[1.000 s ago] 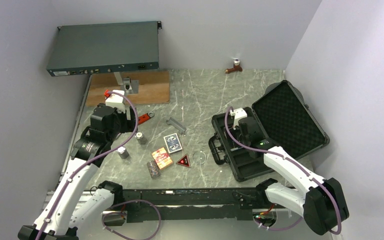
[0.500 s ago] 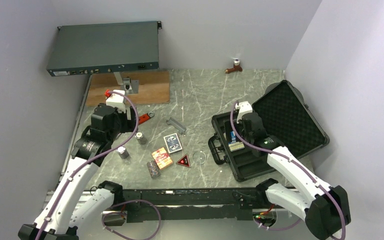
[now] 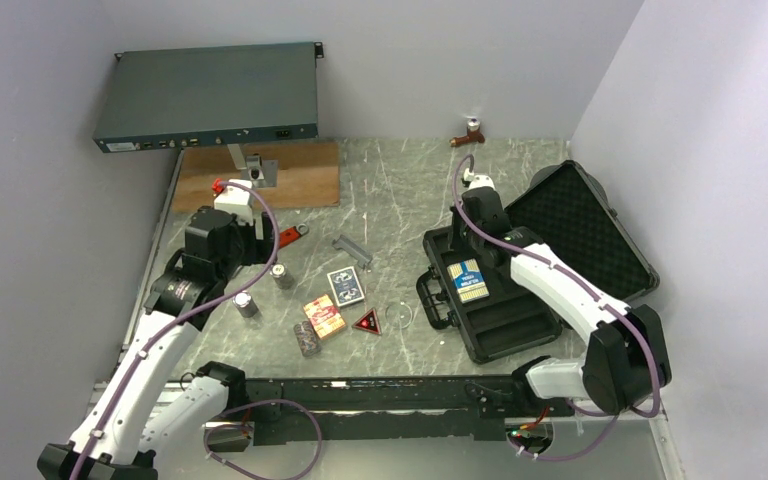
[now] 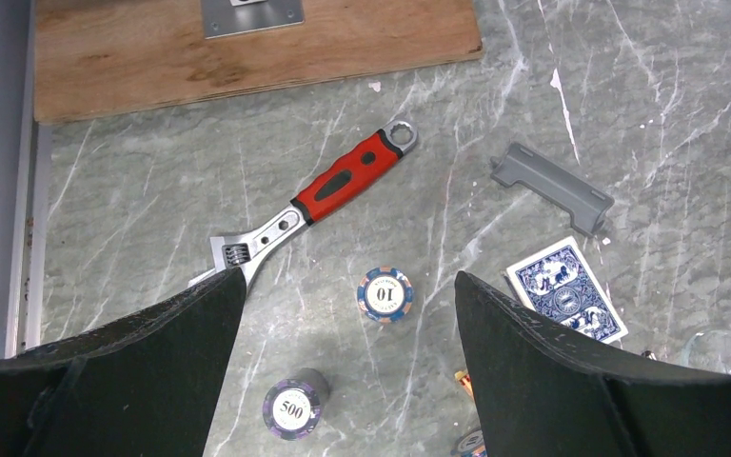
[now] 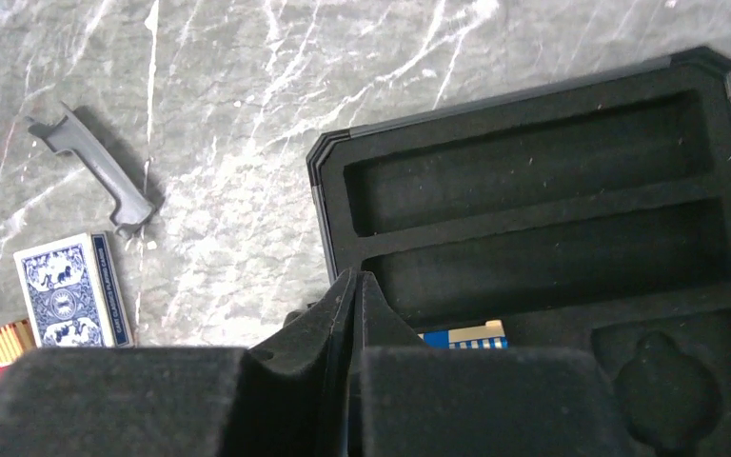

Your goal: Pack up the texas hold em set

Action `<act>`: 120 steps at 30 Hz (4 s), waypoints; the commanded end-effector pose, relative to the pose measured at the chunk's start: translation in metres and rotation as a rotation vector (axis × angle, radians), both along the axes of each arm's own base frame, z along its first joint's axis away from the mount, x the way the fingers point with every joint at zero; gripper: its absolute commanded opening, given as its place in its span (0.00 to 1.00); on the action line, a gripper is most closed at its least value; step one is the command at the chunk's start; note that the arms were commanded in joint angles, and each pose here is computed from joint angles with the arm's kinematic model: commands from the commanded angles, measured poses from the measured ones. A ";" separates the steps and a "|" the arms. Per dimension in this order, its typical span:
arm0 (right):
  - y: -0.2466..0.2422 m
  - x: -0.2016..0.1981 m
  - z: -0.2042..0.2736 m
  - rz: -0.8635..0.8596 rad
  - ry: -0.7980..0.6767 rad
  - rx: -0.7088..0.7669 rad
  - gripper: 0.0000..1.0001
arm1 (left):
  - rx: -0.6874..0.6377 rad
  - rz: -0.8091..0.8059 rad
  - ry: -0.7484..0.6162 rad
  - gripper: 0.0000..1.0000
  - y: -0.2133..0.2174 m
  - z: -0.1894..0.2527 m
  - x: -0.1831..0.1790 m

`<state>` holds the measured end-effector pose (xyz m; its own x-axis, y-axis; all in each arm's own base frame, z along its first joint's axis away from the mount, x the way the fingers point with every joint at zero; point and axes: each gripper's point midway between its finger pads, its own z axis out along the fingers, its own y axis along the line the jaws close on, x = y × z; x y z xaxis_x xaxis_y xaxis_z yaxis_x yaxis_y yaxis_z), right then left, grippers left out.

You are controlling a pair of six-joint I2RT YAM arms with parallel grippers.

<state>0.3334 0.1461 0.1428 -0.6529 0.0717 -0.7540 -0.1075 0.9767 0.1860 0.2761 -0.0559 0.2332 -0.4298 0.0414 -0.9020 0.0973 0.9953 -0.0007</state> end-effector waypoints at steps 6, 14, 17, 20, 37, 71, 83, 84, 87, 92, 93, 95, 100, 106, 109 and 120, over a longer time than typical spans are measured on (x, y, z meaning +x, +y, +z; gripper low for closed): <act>-0.008 -0.004 -0.011 -0.090 0.052 0.036 0.00 | -0.013 -0.003 -0.044 0.88 -0.002 0.017 0.003; -0.018 -0.012 -0.038 -0.121 0.129 0.014 0.00 | -0.012 -0.005 -0.037 0.87 -0.003 0.015 0.003; -0.023 -0.016 -0.045 -0.132 0.150 0.002 0.00 | -0.011 -0.004 -0.035 0.87 -0.002 0.015 0.003; -0.027 -0.023 -0.055 -0.133 0.179 -0.014 0.00 | -0.011 -0.003 -0.038 0.87 -0.002 0.016 0.003; -0.042 -0.064 -0.097 -0.148 0.312 -0.058 0.00 | -0.009 0.003 -0.038 0.87 -0.001 0.016 0.003; -0.039 -0.054 -0.072 -0.085 0.228 -0.061 0.00 | -0.010 0.003 -0.048 0.87 0.000 0.020 0.001; -0.041 -0.064 -0.091 -0.113 0.294 -0.062 0.00 | -0.012 0.002 -0.057 0.88 0.000 0.022 0.000; -0.040 -0.061 -0.086 -0.107 0.281 -0.059 0.00 | -0.012 0.000 -0.056 0.87 0.000 0.022 0.000; -0.036 -0.049 -0.064 -0.102 0.229 -0.044 0.41 | -0.011 0.002 -0.057 0.88 0.000 0.022 0.000; -0.031 -0.028 -0.039 -0.103 0.173 -0.042 0.65 | -0.008 0.006 -0.059 0.88 0.001 0.022 0.000; -0.029 -0.023 -0.037 -0.099 0.171 -0.047 0.66 | -0.009 0.006 -0.060 0.88 0.001 0.022 0.000; -0.025 -0.014 -0.034 -0.085 0.169 -0.053 0.66 | -0.009 0.004 -0.057 0.87 0.001 0.021 0.000; 0.000 0.007 -0.026 0.056 0.138 -0.030 0.66 | -0.008 0.002 -0.053 0.88 0.000 0.020 0.001; 0.025 0.030 -0.015 0.207 0.111 -0.026 0.70 | -0.007 0.004 -0.053 0.88 0.001 0.021 0.001; 0.034 0.035 -0.018 0.244 0.137 -0.021 0.76 | -0.005 0.008 -0.057 0.88 0.002 0.021 0.001; 0.041 0.034 -0.062 0.285 0.232 -0.064 0.76 | -0.006 0.005 -0.058 0.88 0.001 0.022 0.000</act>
